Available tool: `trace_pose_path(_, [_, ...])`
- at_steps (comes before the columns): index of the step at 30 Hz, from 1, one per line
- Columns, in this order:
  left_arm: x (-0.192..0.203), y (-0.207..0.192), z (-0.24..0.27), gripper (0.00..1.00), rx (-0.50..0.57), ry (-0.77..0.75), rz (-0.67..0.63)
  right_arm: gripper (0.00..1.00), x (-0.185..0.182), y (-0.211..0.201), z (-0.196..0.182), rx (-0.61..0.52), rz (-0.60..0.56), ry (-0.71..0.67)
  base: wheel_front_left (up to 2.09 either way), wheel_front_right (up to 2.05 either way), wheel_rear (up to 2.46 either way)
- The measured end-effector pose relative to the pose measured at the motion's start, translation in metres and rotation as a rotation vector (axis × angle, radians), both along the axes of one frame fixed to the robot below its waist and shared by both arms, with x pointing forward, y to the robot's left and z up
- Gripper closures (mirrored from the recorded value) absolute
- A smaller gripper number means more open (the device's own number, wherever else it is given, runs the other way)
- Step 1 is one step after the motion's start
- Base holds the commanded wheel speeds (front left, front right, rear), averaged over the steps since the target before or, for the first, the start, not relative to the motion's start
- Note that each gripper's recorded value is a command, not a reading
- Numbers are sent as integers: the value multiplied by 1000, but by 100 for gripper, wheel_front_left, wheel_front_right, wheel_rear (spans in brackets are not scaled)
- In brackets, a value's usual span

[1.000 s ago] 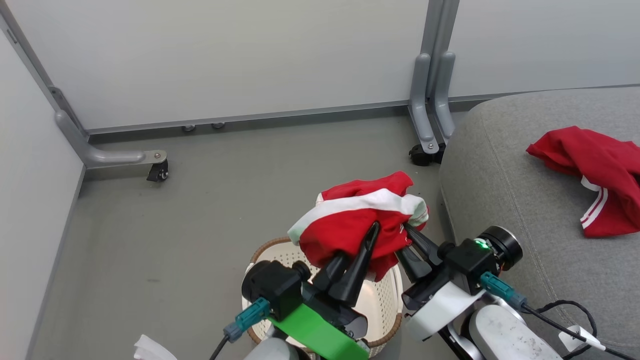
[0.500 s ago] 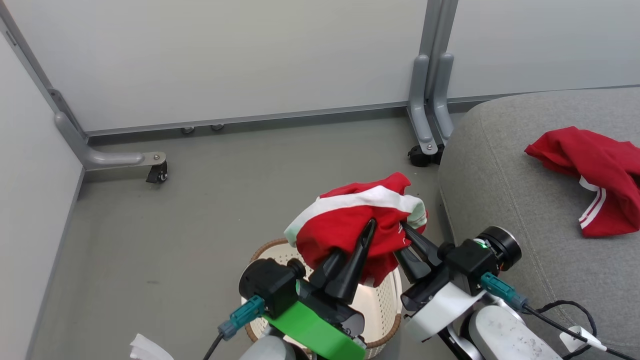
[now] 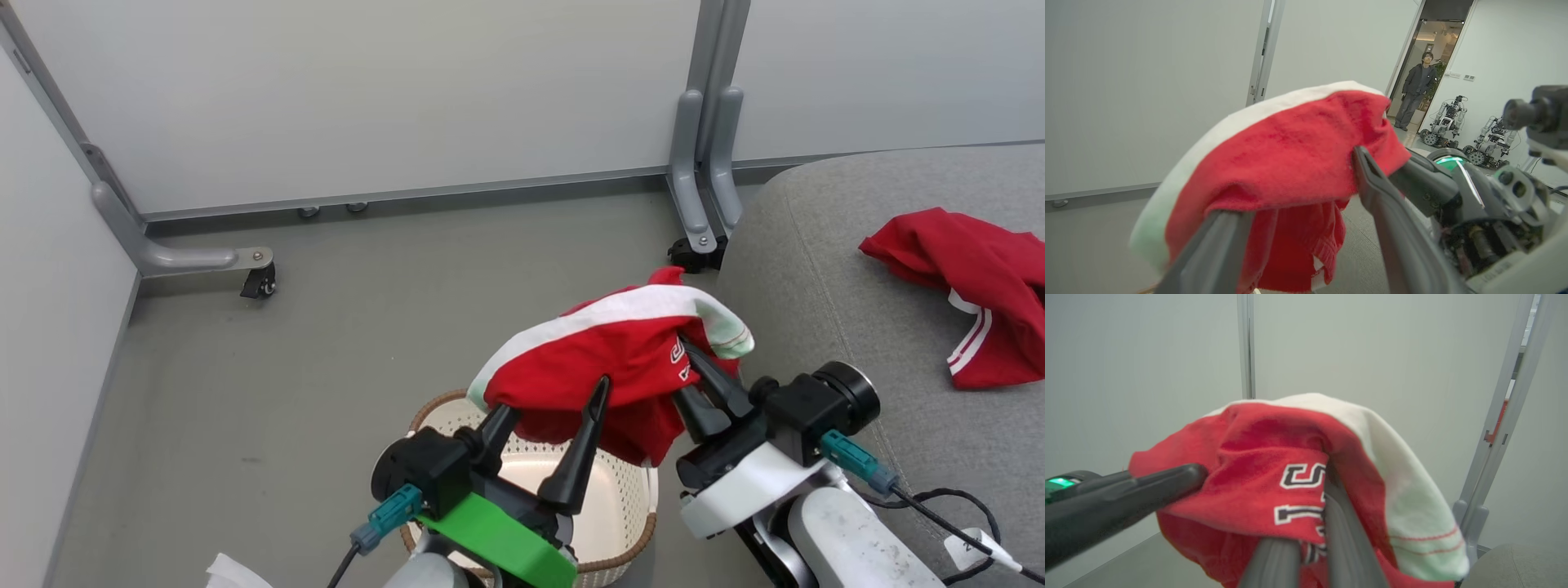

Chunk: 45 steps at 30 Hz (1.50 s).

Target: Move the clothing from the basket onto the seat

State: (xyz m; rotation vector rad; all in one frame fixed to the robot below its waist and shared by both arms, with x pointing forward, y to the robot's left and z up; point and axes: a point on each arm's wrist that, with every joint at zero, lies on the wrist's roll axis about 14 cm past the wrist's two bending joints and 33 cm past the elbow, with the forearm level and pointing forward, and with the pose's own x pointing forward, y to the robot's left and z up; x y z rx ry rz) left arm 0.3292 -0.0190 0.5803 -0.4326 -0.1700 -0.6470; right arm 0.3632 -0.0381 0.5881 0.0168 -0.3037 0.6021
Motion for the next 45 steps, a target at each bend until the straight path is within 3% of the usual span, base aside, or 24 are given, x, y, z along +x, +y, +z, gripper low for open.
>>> trace_pose_path(10, [9, 32, -27, 0, 49, 60, 115, 100, 10, -29, 6, 31, -89, -6, 0, 0, 0])
trace_pose_path(19, [15, 99, -57, 0, 100, 125, 327, 100, 13, -44, 8, 59, -139, -4, 0, 0, 0])
trace_pose_path(28, [-6, 157, -94, 0, 125, 227, 496, 100, 8, -51, 9, 87, -164, -6, 0, 0, 0])
trace_pose_path(45, [-25, 178, -111, 0, 148, 269, 548, 100, -2, -68, 4, 115, -218, 12, 0, 0, 0])
